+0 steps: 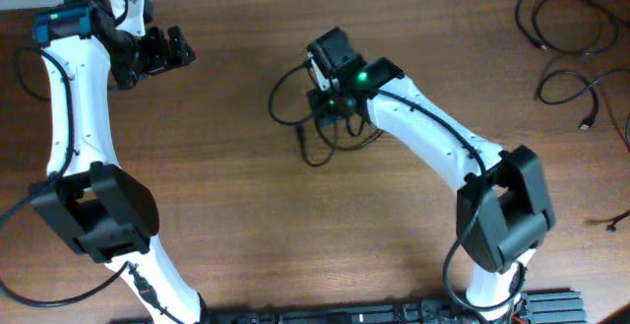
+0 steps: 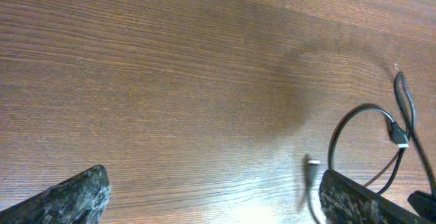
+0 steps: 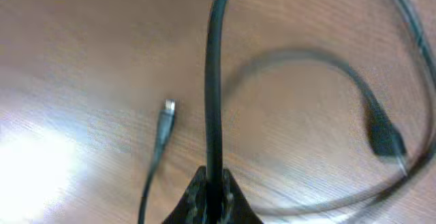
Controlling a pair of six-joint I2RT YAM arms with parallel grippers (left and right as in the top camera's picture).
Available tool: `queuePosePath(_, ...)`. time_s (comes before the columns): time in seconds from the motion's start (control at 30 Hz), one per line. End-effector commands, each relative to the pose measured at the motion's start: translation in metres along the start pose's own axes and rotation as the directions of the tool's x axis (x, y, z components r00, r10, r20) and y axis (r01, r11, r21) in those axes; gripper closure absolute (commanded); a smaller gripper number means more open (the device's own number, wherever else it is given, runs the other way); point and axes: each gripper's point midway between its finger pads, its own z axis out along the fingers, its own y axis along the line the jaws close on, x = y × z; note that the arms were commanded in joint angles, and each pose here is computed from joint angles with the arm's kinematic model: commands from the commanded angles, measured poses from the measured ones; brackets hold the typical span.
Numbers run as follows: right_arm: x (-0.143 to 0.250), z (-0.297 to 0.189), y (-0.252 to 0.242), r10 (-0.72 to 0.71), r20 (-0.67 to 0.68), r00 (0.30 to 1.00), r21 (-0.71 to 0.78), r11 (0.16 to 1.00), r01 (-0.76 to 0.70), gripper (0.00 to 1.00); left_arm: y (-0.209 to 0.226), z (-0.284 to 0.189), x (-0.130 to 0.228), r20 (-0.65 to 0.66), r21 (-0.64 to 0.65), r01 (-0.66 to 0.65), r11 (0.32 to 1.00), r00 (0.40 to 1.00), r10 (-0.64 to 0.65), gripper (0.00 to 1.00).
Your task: Untangle cables
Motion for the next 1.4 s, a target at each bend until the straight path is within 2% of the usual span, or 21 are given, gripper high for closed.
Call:
queuePosePath(0.0, 0.041, 0.030, -0.014, -0.094, -0.147, 0.985, 0.021, 0.995, 0.098, 0.86, -0.006, -0.017, -0.007, 0.043, 0.010, -0.012, 1.000, 0.999, 0.012, 0.01)
queuePosePath(0.07, 0.059, 0.036, -0.019, -0.087, -0.194, 0.977, 0.026, 0.995, 0.094, 0.49, -0.006, -0.017, -0.007, 0.043, 0.009, -0.012, 1.000, 0.999, 0.012, 0.01)
queuePosePath(0.2, 0.086, 0.060, -0.023, -0.200, -0.210, 0.957, 0.003, 0.979, 0.205, 0.23, -0.006, -0.017, -0.007, 0.043, 0.009, -0.012, 1.000, 0.999, 0.012, 0.01)
queuePosePath(0.3, 0.100, 0.076, -0.026, -0.226, -0.198, 0.954, -0.002, 0.973, 0.230, 0.24, -0.006, -0.017, -0.007, 0.043, 0.010, -0.012, 1.000, 0.999, 0.012, 0.01)
queuePosePath(0.33, 0.108, 0.082, -0.027, -0.246, -0.213, 0.946, -0.006, 0.968, 0.250, 0.43, -0.006, -0.017, -0.007, 0.043, 0.009, -0.012, 1.000, 0.999, 0.012, 0.01)
queuePosePath(0.4, 0.118, 0.093, -0.037, -0.245, -0.255, 0.935, 0.027, 0.965, 0.261, 0.96, -0.006, -0.017, -0.007, 0.043, 0.009, -0.012, 1.000, 0.999, 0.012, 0.01)
queuePosePath(0.43, 0.118, 0.094, -0.049, -0.239, -0.268, 0.933, 0.093, 0.958, 0.272, 0.96, -0.006, -0.017, -0.007, 0.043, 0.009, -0.012, 1.000, 0.999, 0.012, 0.01)
queuePosePath(0.5, 0.085, 0.075, -0.095, -0.157, -0.217, 0.963, 0.319, 0.922, 0.222, 0.96, -0.006, -0.017, -0.007, 0.043, 0.010, -0.012, 1.000, 0.999, 0.012, 0.01)
queuePosePath(0.6, 0.037, 0.045, -0.174, -0.105, -0.135, 0.985, 0.416, 0.897, 0.153, 0.96, -0.006, -0.017, -0.007, 0.043, 0.009, -0.012, 1.000, 0.999, 0.012, 0.01)
queuePosePath(0.77, -0.018, 0.027, -0.279, -0.125, 0.188, 0.974, 0.346, 0.937, 0.053, 0.96, -0.006, -0.017, -0.007, 0.043, 0.009, -0.012, 1.000, 0.999, 0.012, 0.01)
queuePosePath(0.9, 0.005, 0.043, -0.341, -0.076, 0.209, 0.975, 0.357, 0.934, -0.003, 0.96, -0.006, -0.017, -0.007, 0.043, 0.009, -0.012, 1.000, 0.999, 0.012, 0.01)
queuePosePath(0.93, 0.003, 0.041, -0.341, -0.078, 0.217, 0.973, 0.355, 0.935, -0.004, 0.83, -0.006, -0.017, -0.007, 0.043, 0.010, -0.012, 1.000, 0.999, 0.012, 0.01)
queuePosePath(1.0, -0.016, 0.030, -0.331, -0.048, 0.274, 0.961, 0.314, 0.948, -0.042, 0.29, -0.006, -0.017, -0.007, 0.043, 0.009, -0.012, 1.000, 0.999, 0.012, 0.01)
queuePosePath(1.03, -0.031, 0.019, -0.306, -0.015, 0.319, 0.948, 0.202, 0.978, -0.052, 0.18, -0.006, -0.017, -0.007, 0.043, 0.009, -0.012, 1.000, 0.999, 0.012, 0.01)
queuePosePath(1.1, -0.055, -0.001, -0.252, -0.027, 0.359, 0.933, 0.028, 0.999, 0.019, 0.18, -0.006, -0.017, -0.007, 0.043, 0.009, -0.012, 1.000, 0.999, 0.012, 0.01)
queuePosePath(1.13, -0.052, -0.001, -0.268, -0.015, 0.322, 0.947, 0.147, 0.989, -0.035, 0.02, -0.006, -0.017, -0.007, 0.043, 0.009, -0.012, 1.000, 0.999, 0.012, 0.01)
queuePosePath(1.17, -0.036, -0.005, -0.313, 0.015, 0.264, 0.964, 0.348, 0.931, -0.110, 0.01, -0.006, -0.017, -0.007, 0.043, 0.009, -0.012, 1.000, 0.999, 0.012, 0.01)
queuePosePath(1.2, -0.030, -0.006, -0.328, 0.034, 0.266, 0.963, 0.372, 0.918, -0.135, 0.02, -0.006, -0.017, -0.007, 0.043, 0.010, -0.012, 1.000, 0.999, 0.012, 0.01)
queuePosePath(1.23, -0.025, -0.003, -0.340, 0.054, 0.273, 0.960, 0.363, 0.919, -0.155, 0.05, -0.006, -0.017, -0.007, 0.043, 0.009, -0.012, 1.000, 0.999, 0.012, 0.01)
queuePosePath(1.3, -0.009, 0.008, -0.358, 0.118, 0.281, 0.952, 0.288, 0.936, -0.201, 0.33, -0.006, -0.017, -0.007, 0.043, 0.009, -0.012, 1.000, 0.999, 0.012, 0.01)
queuePosePath(1.37, 0.008, 0.026, -0.371, 0.167, 0.259, 0.951, 0.271, 0.933, -0.238, 0.34, -0.006, -0.017, -0.007, 0.043, 0.009, -0.012, 1.000, 0.999, 0.012, 0.01)
